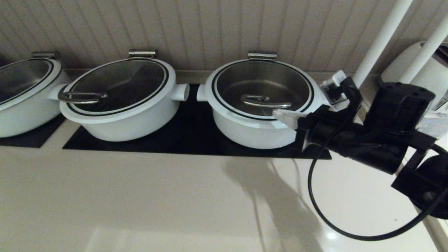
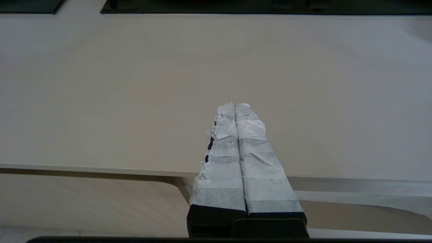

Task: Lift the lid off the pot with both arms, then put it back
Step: Open the food pot lid a small opening with the right arm

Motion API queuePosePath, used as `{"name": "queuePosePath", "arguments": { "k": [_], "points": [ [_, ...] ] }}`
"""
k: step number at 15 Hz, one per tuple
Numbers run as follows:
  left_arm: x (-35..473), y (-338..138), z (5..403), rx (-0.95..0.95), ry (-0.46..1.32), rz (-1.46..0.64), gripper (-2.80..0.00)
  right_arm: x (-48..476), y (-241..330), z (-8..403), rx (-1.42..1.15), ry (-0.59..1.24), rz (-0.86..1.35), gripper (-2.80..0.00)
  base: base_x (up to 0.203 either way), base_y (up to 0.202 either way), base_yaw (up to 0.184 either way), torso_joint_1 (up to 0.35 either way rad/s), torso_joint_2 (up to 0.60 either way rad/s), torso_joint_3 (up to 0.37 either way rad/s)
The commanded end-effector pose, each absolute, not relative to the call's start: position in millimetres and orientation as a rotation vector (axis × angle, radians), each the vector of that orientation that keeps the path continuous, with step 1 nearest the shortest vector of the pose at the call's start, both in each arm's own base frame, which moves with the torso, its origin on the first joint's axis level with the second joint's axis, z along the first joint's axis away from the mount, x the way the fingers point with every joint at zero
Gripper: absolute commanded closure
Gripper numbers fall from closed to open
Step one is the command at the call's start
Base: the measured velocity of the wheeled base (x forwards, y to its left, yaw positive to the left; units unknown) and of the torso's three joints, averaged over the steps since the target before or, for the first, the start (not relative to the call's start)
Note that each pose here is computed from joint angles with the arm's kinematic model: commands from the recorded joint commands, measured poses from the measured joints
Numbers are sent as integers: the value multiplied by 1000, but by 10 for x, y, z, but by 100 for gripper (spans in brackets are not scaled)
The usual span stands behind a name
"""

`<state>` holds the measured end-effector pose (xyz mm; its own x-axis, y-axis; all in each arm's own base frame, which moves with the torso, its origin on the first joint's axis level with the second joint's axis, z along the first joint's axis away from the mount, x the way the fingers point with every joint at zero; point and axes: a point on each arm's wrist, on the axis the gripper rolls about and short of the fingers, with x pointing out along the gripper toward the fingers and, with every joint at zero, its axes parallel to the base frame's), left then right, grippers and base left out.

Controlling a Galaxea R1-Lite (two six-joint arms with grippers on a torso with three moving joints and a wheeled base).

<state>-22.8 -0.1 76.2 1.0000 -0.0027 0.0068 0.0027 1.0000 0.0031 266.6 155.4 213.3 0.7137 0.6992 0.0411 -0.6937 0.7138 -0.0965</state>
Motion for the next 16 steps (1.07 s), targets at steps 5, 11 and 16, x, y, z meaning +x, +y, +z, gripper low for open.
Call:
{"name": "queuePosePath", "arguments": {
  "k": [5,11,16],
  "points": [
    [-228,-2,763,3,-8,-2,0,2852,1653,2075,-58,-66,768,0,0,0,0,0,0,0],
    [-228,-1,763,3,-8,-3,0,3004,1726,2090,-52,-92,739,0,0,0,0,0,0,0],
    [-228,-2,763,3,-8,-2,0,3061,1719,2138,-49,-133,681,0,0,0,0,0,0,0]
  ]
}}
